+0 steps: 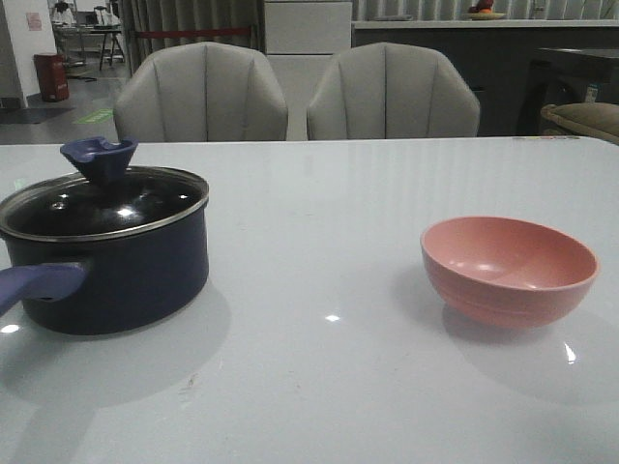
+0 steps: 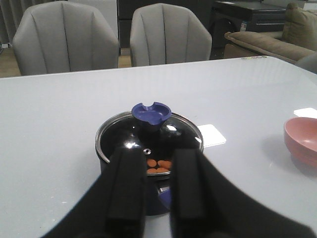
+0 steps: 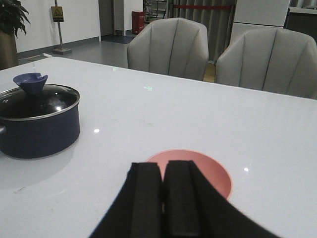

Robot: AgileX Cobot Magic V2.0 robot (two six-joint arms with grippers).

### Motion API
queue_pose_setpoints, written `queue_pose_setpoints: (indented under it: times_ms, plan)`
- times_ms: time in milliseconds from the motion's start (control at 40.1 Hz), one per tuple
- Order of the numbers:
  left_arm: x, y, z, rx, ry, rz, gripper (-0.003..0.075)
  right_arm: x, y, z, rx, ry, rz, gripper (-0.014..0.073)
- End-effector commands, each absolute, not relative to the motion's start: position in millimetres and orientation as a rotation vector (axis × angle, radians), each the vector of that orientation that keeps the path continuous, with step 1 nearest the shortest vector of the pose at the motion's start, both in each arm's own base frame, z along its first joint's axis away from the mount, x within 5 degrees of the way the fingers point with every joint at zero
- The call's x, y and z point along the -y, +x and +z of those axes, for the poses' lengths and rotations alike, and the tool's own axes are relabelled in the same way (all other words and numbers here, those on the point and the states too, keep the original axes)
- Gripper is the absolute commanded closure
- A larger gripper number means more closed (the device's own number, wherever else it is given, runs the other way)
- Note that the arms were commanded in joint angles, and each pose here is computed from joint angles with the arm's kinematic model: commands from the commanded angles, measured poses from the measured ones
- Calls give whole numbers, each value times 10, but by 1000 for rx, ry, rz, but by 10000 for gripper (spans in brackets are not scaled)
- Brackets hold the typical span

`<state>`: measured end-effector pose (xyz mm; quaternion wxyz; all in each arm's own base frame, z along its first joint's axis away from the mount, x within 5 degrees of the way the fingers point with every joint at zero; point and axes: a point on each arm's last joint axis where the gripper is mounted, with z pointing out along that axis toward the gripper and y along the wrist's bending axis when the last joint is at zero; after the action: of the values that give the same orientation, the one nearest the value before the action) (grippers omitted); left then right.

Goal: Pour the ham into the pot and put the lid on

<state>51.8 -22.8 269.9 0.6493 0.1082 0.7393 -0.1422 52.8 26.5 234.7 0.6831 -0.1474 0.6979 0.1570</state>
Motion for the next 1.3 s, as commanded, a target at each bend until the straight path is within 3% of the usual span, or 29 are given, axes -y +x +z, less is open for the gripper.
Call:
queue_pose_setpoints:
  times_ms: [0,499,674,849,1098,1273]
  plan:
    - [213,521,2861,-1579,215,-328,584,-237,532,2504,-1477,-290,336,448]
    - [213,523,2857,-1578,214,-328,587,-237,532,2504,-1477,-290,336,448]
    - [169,572,2704,-1586,227,-195,587,-237,532,2504,-1477,-290,336,448]
    - [70,585,2478,-1523,94,-78,587,-237,532,2504,-1477,-290,336,448]
    - [-2,547,2085,-1493,-57,-52,587,-237,532,2504,-1477,-290,336,448]
    - [4,556,2016,-1529,-43,-51,587,-236,532,2504,-1477,-290,336,448]
